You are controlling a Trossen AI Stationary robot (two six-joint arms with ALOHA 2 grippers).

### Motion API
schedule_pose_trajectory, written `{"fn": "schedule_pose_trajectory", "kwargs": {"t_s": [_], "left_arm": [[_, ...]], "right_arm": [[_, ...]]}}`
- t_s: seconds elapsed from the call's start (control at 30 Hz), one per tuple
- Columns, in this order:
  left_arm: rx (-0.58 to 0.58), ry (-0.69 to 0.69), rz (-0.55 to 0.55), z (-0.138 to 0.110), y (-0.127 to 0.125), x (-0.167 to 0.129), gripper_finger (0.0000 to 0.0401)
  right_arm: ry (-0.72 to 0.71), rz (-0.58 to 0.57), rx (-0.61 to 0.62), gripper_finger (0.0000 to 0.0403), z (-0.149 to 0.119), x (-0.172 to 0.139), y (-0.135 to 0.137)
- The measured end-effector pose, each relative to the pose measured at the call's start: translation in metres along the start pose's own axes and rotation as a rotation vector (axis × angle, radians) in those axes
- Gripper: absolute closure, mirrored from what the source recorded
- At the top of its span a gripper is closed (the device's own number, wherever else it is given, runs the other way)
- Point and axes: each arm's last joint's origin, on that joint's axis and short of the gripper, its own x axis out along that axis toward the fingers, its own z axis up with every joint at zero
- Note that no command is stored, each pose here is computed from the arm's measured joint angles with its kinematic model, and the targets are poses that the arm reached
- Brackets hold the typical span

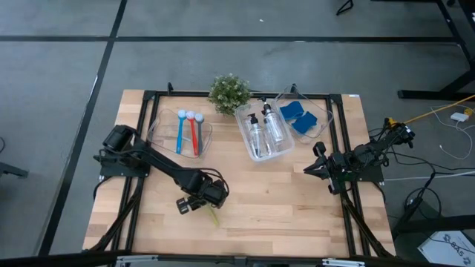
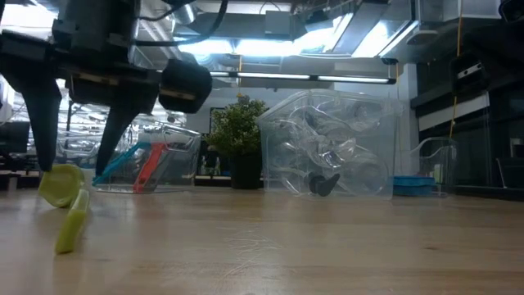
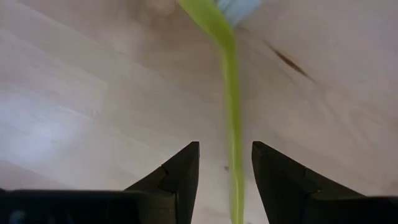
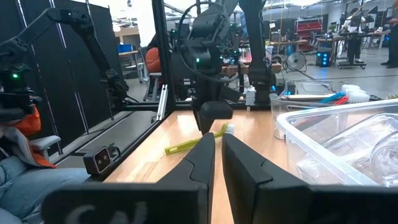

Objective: Pick & Place Kitchen Sink Supplies
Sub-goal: Put the light green dish brush into the left transparent bin

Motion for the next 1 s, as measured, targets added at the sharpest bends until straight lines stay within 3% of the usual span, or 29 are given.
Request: {"fn": "schedule_pose_trajectory", "kwargs": {"t_s": [0.57,0.7,0.9,1.0], "left_arm": [[0.0,-0.145,-0.006,0.004,-0.004,0.03,0.0266],[0.002,-0.17,-0.047,0.005,-0.006,0.03,0.0296],[0.029,-0.224,-0.122,0.004,-0.006,0.03,0.0381],[0.053,-0.293,-0.198,0.006,-0.006,0.03,0.0384]], "right_arm": [[0.0,0.0,0.0,0.037,0.0,0.0,0.0],[0.0,0.0,-0.001,0.037,0.0,0.0,0.0],[0.0,0.0,0.0,0.037,0.0,0.0,0.0],[0.0,0.0,0.0,0.037,0.0,0.0,0.0]]}}
